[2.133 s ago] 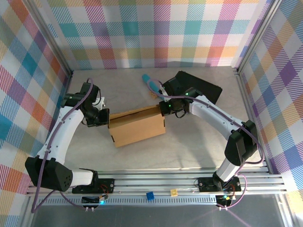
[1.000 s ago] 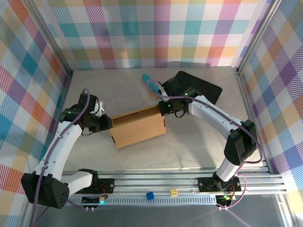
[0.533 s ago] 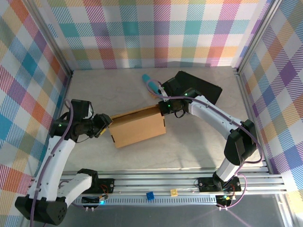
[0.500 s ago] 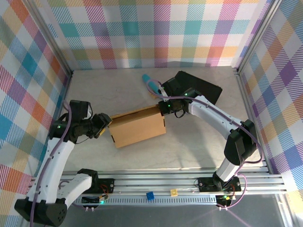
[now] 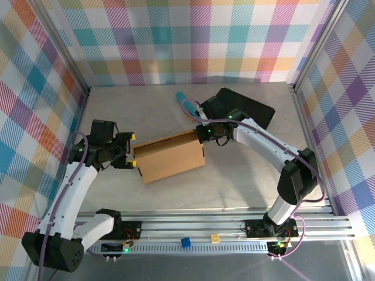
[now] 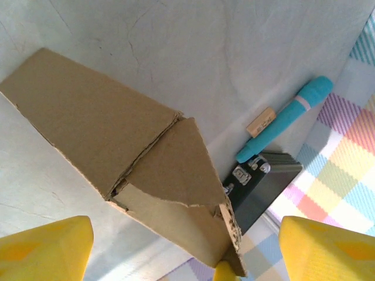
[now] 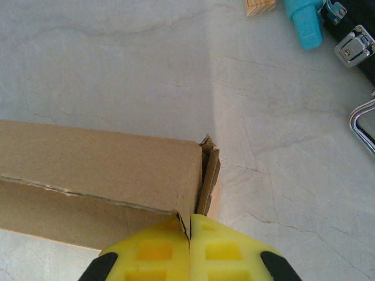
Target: Fold the paper box
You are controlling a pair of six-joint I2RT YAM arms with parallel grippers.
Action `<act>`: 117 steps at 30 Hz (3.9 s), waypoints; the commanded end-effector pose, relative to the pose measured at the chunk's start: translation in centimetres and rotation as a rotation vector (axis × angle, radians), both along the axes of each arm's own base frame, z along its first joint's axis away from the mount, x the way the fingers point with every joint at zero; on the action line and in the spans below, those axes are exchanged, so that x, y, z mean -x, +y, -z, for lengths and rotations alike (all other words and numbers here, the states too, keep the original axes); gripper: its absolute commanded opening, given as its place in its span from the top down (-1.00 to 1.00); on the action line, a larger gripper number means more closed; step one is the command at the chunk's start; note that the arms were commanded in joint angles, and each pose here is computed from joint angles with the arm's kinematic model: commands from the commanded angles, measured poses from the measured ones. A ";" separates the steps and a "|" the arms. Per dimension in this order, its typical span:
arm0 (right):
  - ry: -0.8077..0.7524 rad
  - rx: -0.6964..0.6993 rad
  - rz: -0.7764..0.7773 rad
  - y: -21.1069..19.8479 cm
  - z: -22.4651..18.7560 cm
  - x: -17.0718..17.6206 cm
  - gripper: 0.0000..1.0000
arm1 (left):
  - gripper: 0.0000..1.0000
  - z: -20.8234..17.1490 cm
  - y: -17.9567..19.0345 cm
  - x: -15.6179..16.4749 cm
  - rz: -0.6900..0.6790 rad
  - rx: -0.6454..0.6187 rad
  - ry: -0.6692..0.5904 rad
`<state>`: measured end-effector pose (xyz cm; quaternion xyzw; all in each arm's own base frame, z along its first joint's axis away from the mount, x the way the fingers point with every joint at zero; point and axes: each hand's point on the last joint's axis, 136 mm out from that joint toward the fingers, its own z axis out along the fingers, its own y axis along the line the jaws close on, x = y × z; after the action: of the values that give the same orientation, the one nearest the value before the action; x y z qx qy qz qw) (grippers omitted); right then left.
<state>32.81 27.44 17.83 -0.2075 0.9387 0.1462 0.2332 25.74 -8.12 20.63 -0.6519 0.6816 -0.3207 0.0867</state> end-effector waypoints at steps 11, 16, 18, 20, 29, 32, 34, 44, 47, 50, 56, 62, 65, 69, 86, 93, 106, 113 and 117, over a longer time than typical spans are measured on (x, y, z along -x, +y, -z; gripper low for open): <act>0.126 0.115 -0.015 -1.5 3.7 2.2 1.00 | -0.37 3.9 -0.7 0.9 -0.073 0.106 0.118; 0.128 0.117 -0.016 -1.6 3.8 2.3 1.00 | -0.08 5.9 -0.3 1.4 -0.069 0.077 0.145; 0.128 0.116 -0.018 -1.6 3.7 2.3 1.00 | 0.00 6.3 -0.2 1.4 -0.071 0.066 0.146; 0.127 0.114 -0.027 -1.6 3.7 2.4 1.00 | 0.07 6.5 0.0 1.7 -0.071 0.053 0.156; 0.096 0.087 -0.062 -1.3 2.3 2.6 1.00 | 0.15 6.9 0.3 3.2 -0.060 0.033 0.180; 0.091 0.078 -0.068 -1.3 1.9 2.7 1.00 | 0.23 7.2 0.4 3.8 -0.053 0.028 0.191; 0.085 0.067 -0.074 -1.2 1.6 2.8 0.97 | 0.30 7.5 0.4 4.2 -0.044 0.025 0.198; 0.103 0.018 -0.081 -0.9 0.8 3.7 0.71 | 0.38 8.2 0.1 5.6 -0.016 0.011 0.224; 0.119 0.005 -0.076 -0.9 0.6 4.1 0.58 | 0.38 8.5 0.0 5.7 -0.010 0.003 0.232; 0.134 -0.012 -0.076 -0.9 0.3 4.6 0.45 | 0.38 8.6 -0.2 5.8 -0.006 -0.001 0.233; 0.157 -0.056 -0.061 -0.8 -0.6 5.4 0.16 | 0.39 8.6 -0.2 5.7 -0.006 -0.008 0.234; 0.179 -0.147 -0.041 -0.2 -2.8 6.3 -0.04 | 0.40 8.6 -0.2 5.8 -0.007 -0.014 0.234; 0.191 -0.201 0.005 -0.3 -4.3 6.4 -0.12 | 0.40 8.5 -0.1 5.8 -0.006 -0.016 0.230; 0.240 -0.333 0.146 -1.2 -5.8 5.3 -0.18 | 0.40 8.4 -0.2 5.8 -0.005 -0.017 0.226; 0.689 -0.625 0.530 -0.8 -1.6 2.9 -0.24 | 0.41 8.2 -0.3 5.6 -0.001 -0.020 0.212; 0.784 -0.563 0.565 -1.3 1.6 4.4 -0.07 | 0.41 8.1 -0.3 5.7 0.001 -0.022 0.211; 0.754 -0.561 0.618 -2.2 2.9 4.6 0.63 | 0.48 8.0 -0.3 6.3 0.030 -0.037 0.208; 0.736 -0.563 0.613 -2.8 3.2 5.3 0.63 | 0.95 8.5 -0.5 7.6 0.093 -0.052 0.197; 0.721 -0.551 0.593 -3.3 3.4 5.9 0.64 | 0.85 8.9 -0.8 8.8 0.123 -0.050 0.213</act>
<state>27.69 25.55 16.49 0.1813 0.8918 0.4139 -0.0222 21.59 -9.97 16.17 -0.6161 0.7086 -0.3366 0.0706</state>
